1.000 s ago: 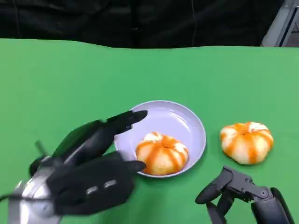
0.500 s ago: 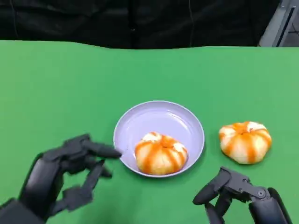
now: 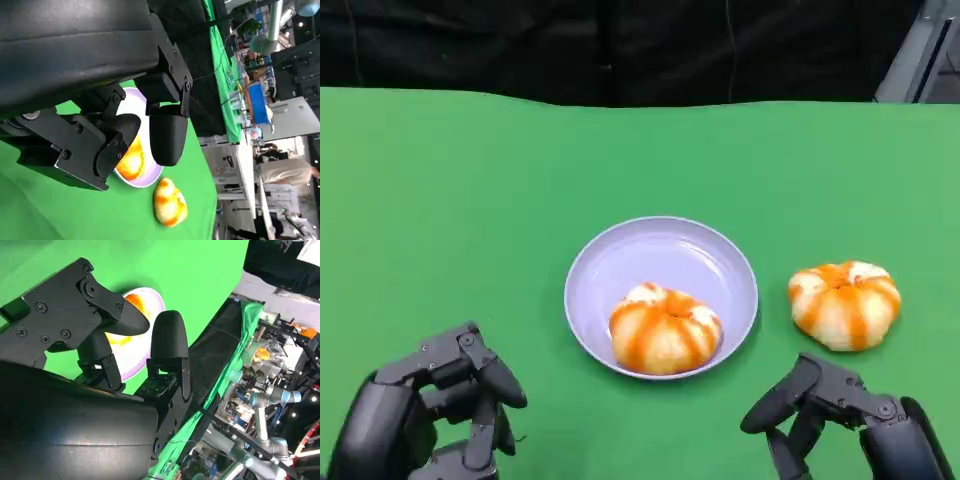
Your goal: Grasp the bread from the table and place it into the plate.
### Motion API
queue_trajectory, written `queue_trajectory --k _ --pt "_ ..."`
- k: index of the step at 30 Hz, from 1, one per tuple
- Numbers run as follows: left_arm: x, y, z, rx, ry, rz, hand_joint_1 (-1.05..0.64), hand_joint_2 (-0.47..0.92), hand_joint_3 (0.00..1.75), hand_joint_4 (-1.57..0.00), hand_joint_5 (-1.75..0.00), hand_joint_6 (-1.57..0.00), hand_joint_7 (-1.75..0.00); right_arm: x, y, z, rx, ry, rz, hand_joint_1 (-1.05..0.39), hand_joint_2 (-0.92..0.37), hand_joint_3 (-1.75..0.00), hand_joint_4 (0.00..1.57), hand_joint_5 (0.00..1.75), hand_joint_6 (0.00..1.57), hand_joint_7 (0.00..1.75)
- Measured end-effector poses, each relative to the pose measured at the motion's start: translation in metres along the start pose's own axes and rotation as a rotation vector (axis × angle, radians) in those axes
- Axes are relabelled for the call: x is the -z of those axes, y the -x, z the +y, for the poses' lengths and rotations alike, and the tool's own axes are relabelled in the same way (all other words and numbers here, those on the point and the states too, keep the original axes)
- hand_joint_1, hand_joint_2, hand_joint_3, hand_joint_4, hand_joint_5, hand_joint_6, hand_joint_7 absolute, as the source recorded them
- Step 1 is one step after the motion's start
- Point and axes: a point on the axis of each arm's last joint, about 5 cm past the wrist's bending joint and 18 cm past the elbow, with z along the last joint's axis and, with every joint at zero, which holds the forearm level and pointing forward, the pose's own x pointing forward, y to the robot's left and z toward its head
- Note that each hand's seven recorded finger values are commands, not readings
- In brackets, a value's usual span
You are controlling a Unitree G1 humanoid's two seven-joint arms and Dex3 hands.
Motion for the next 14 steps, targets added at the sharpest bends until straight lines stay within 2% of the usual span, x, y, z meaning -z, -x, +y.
queue_trajectory --k 14 --pt "0.004 -0.0038 -0.0076 0.05 -0.003 0.022 0.02 0.41 1.39 -0.87 -1.75 -0.79 -1.53 0.0025 0.0009 -0.0068 0.008 0.0 0.006 -0.16 -0.43 -1.18 0.8 1.59 0.73 1.22"
